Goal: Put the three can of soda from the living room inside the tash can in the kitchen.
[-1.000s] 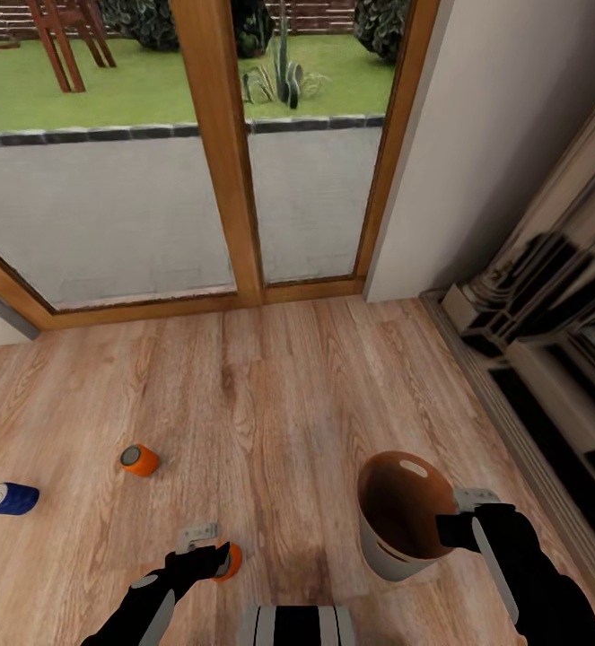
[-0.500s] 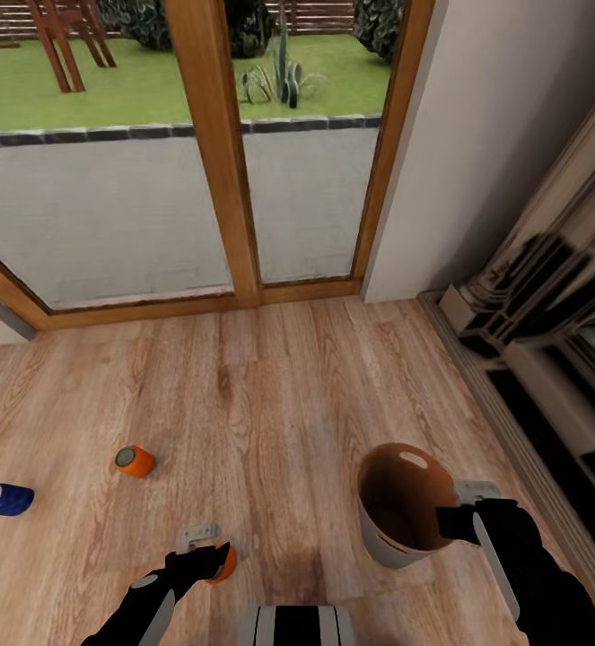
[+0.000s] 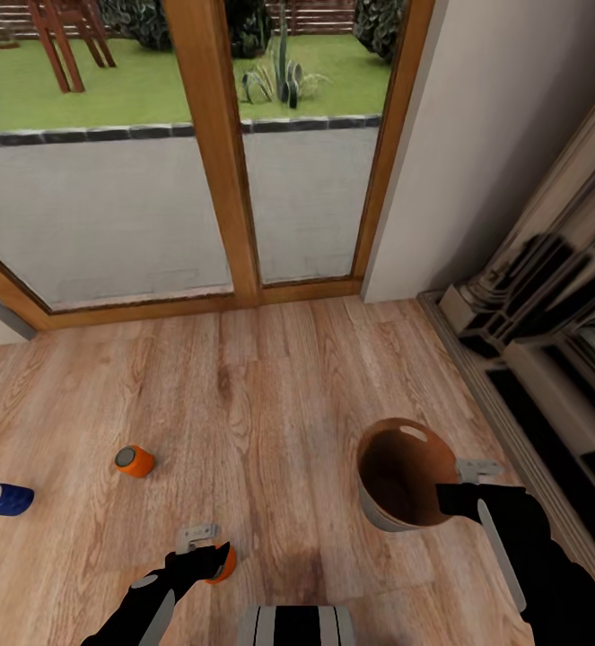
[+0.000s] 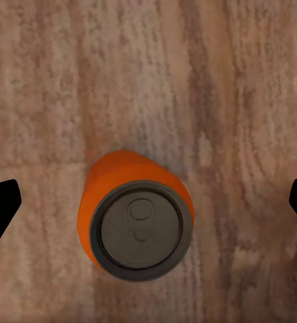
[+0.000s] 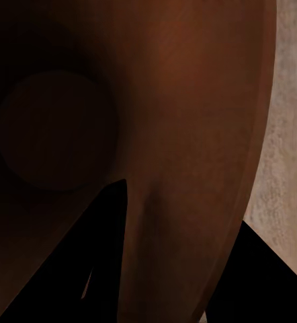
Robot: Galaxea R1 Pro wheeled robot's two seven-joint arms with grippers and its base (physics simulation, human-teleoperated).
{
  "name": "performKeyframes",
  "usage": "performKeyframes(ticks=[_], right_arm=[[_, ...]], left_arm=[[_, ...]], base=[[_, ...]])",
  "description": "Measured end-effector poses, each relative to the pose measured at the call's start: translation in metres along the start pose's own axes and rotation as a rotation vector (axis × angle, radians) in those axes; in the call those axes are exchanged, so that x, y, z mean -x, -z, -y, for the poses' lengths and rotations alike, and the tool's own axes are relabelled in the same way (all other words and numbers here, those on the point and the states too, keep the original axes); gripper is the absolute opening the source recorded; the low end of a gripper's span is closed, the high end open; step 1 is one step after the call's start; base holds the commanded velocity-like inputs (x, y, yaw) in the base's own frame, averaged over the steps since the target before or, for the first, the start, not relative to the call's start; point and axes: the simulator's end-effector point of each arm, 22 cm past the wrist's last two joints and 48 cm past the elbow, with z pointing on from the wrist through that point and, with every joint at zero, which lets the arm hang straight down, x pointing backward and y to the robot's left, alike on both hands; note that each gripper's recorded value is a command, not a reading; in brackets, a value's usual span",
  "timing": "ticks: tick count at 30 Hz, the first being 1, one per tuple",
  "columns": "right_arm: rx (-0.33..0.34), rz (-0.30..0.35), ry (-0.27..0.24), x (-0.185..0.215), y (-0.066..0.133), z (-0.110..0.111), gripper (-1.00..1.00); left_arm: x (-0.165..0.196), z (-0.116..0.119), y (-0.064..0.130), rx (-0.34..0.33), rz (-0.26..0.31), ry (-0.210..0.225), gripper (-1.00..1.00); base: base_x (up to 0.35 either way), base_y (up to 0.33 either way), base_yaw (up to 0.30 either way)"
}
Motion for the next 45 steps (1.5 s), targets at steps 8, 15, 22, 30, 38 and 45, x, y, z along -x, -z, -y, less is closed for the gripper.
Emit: performKeyframes(ticks=[8,15,22,30,38,45], right_arm=[[0.002,0.008,-0.001,0.003,0.002,-0.001,-1.00],[0.004,0.004,-0.001,0.001,0.000,-0.001,-1.00],[0.005,-0.006,-0.001,-0.002,-0.004,-0.002,-1.00],[0.004,-0.018,0.001,-0.013,-0.020,-0.004,-1.00],[0.005,-0.025,0.002,-0.015,-0.023,-0.004,-1.00],[0.003,-0.026,0.003,-0.021,-0.034,-0.005,-1.00]], left_arm=[[0.000,0.000,0.000,0.000,0.000,0.000,1.00],[-0.003,-0.001,-0.001,0.001,-0.005,0.001,1.00],[-0.008,-0.002,-0.003,0.003,-0.016,0.002,1.00],[-0.021,-0.006,-0.017,0.005,-0.028,0.004,1.00],[-0.025,-0.007,-0.018,0.006,-0.036,0.005,1.00],[-0.031,-0.009,-0.028,0.006,-0.037,0.005,1.00]], base=[[0.000,0.000,0.000],[0.000,0.000,0.000],[0.000,0.000,0.000],[0.000,0.000,0.000],[0.000,0.000,0.000],[0.000,0.000,0.000]])
